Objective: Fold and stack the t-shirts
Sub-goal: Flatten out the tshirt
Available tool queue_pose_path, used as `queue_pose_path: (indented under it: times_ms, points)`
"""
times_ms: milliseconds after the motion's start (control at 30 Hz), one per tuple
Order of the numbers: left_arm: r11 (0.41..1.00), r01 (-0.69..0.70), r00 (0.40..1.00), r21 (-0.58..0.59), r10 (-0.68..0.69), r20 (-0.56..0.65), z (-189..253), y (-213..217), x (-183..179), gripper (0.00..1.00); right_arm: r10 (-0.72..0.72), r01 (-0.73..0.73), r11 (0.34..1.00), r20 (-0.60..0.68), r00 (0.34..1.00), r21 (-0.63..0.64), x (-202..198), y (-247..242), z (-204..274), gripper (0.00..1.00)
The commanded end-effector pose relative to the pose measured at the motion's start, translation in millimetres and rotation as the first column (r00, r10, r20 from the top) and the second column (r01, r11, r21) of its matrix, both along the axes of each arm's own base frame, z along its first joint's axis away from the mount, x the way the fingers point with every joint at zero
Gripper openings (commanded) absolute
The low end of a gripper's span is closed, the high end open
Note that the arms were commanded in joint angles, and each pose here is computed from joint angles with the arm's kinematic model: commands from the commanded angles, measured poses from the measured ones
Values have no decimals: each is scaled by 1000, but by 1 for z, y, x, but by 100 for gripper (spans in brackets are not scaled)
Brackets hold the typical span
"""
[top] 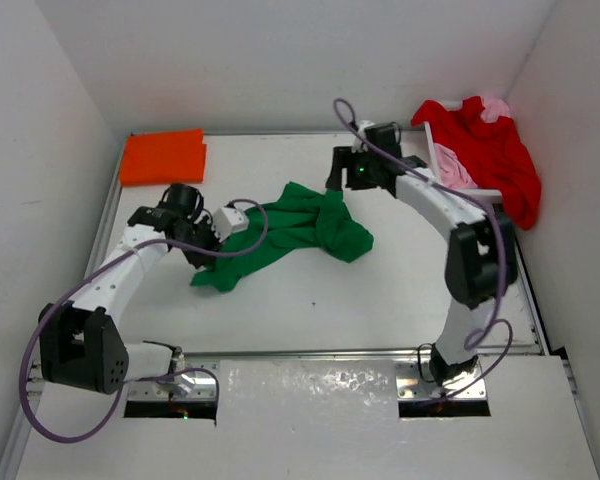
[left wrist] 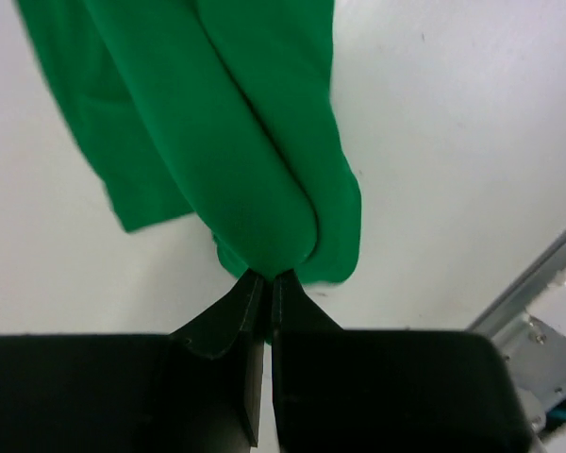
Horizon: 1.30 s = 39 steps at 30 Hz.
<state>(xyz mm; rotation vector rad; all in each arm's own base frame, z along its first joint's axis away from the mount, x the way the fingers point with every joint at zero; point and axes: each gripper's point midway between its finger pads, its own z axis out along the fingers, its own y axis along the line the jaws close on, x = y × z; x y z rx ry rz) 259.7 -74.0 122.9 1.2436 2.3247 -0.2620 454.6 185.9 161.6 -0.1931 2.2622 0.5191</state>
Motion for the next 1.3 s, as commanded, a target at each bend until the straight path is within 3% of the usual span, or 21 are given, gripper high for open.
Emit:
queue_pose_path:
  times_ms: [0,67,133,233,333,367,433,500,600,667,700,767,867,933,1067,1167,1267]
  points:
    - [999,22,998,31,-24,51,1,4,-2,0,-16,15,1000,-102,995,-11,15,26,-39,69]
    - [1000,21,998,20,-22,53,0,3,-5,0,2,-4,1000,-104,995,-17,26,43,-48,70]
    - [1000,14,999,13,-15,36,-6,2,-10,0,-7,-5,997,-171,985,-72,30,52,-90,71]
    - [1000,16,1000,23,-16,1,-17,5,-19,0,-78,42,987,-232,970,-158,42,47,-123,71]
    - [998,58,997,38,-55,-59,-31,7,-37,0,-90,46,981,-236,968,-188,47,44,-133,65]
    - [996,82,993,46,-77,-92,-38,8,-47,0,-77,32,981,-232,970,-192,46,45,-136,46]
    - [992,103,988,70,-94,-119,-46,11,-55,2,-71,29,981,-215,974,-192,43,42,-132,22]
    - [987,131,984,89,-119,-134,-51,13,-61,12,-57,22,981,-177,983,-191,41,40,-120,0]
    - [981,174,974,82,-159,-163,-45,12,-68,37,2,-19,982,-91,996,-186,31,36,-91,0]
    - [986,153,984,62,-146,-103,-23,10,-51,40,90,-95,982,-36,995,-163,14,38,-67,0]
    - [995,91,995,38,-89,-32,-1,16,-30,43,126,-132,978,-51,991,-162,-4,35,-75,0]
    - [999,36,999,-40,-35,25,19,18,-10,55,230,-222,965,41,972,-141,-14,40,-54,0]
    - [997,-25,999,-69,24,-21,15,26,7,56,435,-433,900,197,879,-55,-59,56,2,0]
    - [996,-46,994,-74,38,-107,-9,25,10,56,468,-470,882,212,858,-46,-78,51,4,0]
    - [986,-4,960,-167,-43,-275,-28,8,-9,64,448,-454,890,245,860,-34,-91,37,18,0]
    - [952,130,938,-277,-209,-278,-11,-8,-26,70,440,-444,896,223,870,-34,-94,34,17,0]
    - [952,131,931,-277,-214,-296,-12,-14,-36,72,424,-429,903,223,877,-28,-92,34,18,0]
